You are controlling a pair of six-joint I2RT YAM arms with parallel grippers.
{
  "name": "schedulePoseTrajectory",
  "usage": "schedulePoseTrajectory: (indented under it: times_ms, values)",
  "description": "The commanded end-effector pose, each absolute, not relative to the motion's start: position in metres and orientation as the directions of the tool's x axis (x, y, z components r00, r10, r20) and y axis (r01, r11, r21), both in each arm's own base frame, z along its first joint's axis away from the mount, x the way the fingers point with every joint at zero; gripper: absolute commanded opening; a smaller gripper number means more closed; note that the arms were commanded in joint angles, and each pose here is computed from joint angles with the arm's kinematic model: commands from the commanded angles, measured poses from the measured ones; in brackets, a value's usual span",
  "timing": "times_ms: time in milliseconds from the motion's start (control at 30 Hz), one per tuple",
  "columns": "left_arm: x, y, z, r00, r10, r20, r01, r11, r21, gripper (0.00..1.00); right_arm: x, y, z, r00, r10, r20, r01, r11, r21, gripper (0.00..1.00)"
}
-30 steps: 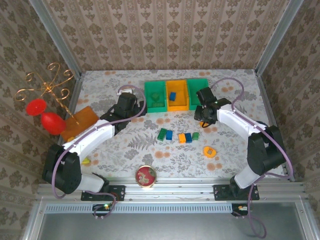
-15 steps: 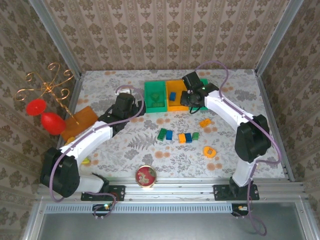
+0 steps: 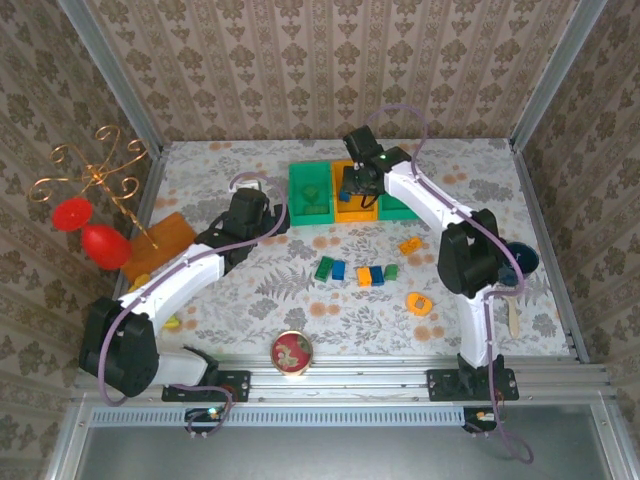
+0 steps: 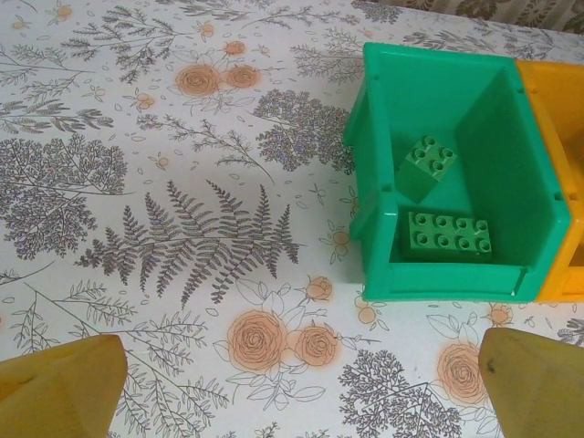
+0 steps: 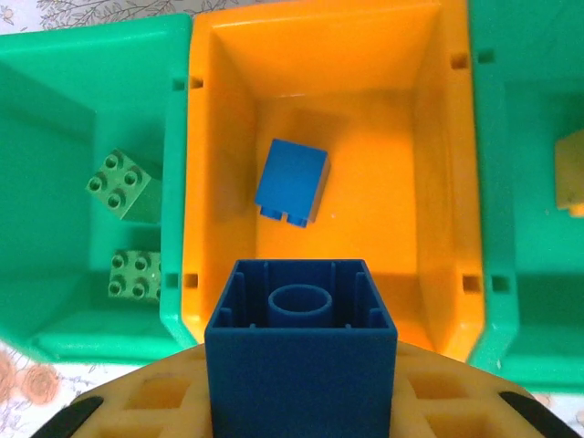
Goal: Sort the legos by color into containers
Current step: Place the lego in the container.
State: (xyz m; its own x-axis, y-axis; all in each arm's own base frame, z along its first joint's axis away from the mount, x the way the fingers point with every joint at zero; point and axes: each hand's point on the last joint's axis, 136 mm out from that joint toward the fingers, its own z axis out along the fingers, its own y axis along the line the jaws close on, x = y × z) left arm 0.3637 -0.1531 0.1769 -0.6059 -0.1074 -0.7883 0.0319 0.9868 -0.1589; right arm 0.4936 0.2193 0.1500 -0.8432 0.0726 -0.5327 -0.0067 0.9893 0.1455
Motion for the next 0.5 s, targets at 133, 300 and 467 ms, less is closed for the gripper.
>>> schedulePoseTrajectory:
  times_ms: [133, 300, 467]
  values:
    - [0.358, -0.146, 0.180, -0.608, -0.120, -0.785, 0.018, 0.986, -0.164, 1.00, 0.506, 0.224, 0.127, -0.868, -0.007, -0.496, -0.045, 0.997, 0.065, 0.26]
    - [0.356, -0.143, 0.179, -0.612, -0.115, -0.783, 0.017, 0.987, -0.158, 1.00, 0.511, 0.227, 0.118, -0.878, -0.018, -0.479, -0.051, 0.997, 0.056, 0.35]
    - [0.355, -0.143, 0.180, -0.613, -0.107, -0.783, 0.022, 0.988, -0.152, 1.00, 0.510, 0.229, 0.120, -0.878, -0.023, -0.479, -0.061, 0.996, 0.064, 0.44]
